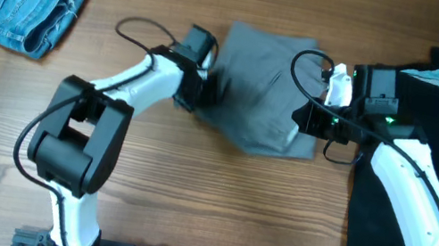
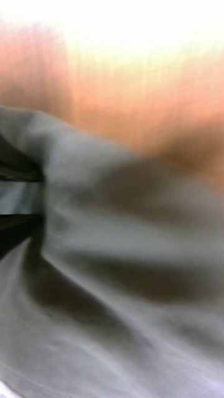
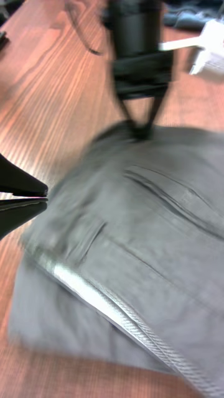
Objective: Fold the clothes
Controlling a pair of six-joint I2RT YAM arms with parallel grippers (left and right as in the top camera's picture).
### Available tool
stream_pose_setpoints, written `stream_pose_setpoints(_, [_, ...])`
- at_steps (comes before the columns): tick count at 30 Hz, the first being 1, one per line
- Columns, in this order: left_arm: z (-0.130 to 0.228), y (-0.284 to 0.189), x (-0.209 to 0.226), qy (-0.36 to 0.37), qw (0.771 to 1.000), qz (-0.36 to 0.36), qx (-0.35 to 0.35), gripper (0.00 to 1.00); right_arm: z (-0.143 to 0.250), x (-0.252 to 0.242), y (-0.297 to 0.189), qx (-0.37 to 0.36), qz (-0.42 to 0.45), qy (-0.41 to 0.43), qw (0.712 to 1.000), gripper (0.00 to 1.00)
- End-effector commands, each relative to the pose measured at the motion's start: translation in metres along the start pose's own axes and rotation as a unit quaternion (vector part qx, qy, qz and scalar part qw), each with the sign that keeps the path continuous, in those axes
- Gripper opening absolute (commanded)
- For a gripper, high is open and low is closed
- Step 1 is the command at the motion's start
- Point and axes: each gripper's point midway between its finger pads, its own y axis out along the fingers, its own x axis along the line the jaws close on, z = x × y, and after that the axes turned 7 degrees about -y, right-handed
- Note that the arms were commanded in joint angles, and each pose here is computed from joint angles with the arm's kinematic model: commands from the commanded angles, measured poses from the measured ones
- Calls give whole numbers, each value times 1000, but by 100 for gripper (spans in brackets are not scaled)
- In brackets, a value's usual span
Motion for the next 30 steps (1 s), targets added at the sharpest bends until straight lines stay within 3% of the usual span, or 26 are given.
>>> stream_pose_setpoints(1, [-85,-10,6,54,989,35,-135,23,-6,1,6,-7,-5,-17,1000,7])
stream_pose_setpoints(4, [-131,-43,-12,59,977,79,-188,23,-19,-7,14,-26,9,-25,999,7])
stream_pose_setpoints(7, [-143,-69,-15,50,982,79,-167,27,-44,-29,27,-68,58,-36,995,9])
stream_pose_setpoints(12, [-68,-82,-33,12,990,141,26,53,-66,-80,58,-105,150,1,983,7])
stream_pose_setpoints(18, [0,-61,-24,-13,987,89,132,98,-18,-114,127,-10,140,30,990,6])
stream_pose_setpoints(24, [26,-25,-40,-45,985,96,135,100,3,-118,141,30,128,22,991,6])
stream_pose_setpoints(30, [43,7,-51,-143,975,113,127,100,7,-107,143,39,94,27,994,6])
